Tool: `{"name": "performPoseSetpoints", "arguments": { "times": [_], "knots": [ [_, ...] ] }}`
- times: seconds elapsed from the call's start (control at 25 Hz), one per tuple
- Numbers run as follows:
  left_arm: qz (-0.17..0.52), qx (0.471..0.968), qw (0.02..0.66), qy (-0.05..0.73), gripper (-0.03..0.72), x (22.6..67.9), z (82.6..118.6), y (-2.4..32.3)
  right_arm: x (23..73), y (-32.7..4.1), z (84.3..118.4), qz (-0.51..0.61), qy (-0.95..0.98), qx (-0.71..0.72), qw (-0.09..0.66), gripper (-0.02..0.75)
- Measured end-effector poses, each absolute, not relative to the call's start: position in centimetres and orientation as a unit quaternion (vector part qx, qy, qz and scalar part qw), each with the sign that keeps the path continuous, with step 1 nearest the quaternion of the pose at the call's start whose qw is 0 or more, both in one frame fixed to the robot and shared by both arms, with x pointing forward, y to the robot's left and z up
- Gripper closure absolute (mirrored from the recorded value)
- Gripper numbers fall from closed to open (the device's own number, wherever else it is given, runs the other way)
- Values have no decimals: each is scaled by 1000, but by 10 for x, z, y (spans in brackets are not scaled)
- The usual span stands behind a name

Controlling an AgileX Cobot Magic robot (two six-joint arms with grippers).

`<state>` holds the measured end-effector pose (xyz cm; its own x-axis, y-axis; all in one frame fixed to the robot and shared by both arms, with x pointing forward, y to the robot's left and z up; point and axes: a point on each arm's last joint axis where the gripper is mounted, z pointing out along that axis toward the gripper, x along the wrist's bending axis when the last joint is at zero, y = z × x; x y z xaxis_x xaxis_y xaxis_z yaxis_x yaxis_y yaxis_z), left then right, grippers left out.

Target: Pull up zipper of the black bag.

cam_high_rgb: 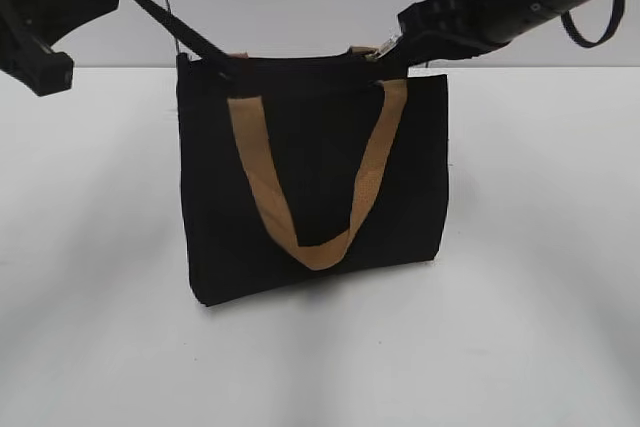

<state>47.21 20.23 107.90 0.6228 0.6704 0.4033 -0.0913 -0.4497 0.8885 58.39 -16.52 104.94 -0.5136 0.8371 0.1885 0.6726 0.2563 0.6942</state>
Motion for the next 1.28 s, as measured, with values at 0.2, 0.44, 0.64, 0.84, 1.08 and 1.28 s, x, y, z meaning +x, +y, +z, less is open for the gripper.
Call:
{"name": "performPoseSetpoints", "arguments": {
  "times": [0.2, 0.44, 0.64, 0.84, 1.08, 1.28],
  "knots": [
    [389, 758, 488, 192, 657, 473, 1078, 202, 582, -173, 1052, 370, 786, 486, 102, 738],
    [384, 758, 492, 189, 657, 474, 1077, 201, 582, -172, 1053, 379, 777, 494, 93, 720],
    [375, 762, 492, 190, 657, 477, 1072, 199, 580, -167, 1056, 396, 764, 505, 67, 559],
    [355, 769, 496, 189, 641, 482, 1063, 195, 574, -152, 1057, 405, 768, 494, 52, 389],
    [339, 748, 516, 243, 281, 489, 1059, 196, 572, -151, 1060, 406, 771, 488, 57, 337],
    [341, 728, 496, 329, 26, 495, 1056, 206, 568, -153, 1069, 413, 771, 479, 69, 335]
  ]
}}
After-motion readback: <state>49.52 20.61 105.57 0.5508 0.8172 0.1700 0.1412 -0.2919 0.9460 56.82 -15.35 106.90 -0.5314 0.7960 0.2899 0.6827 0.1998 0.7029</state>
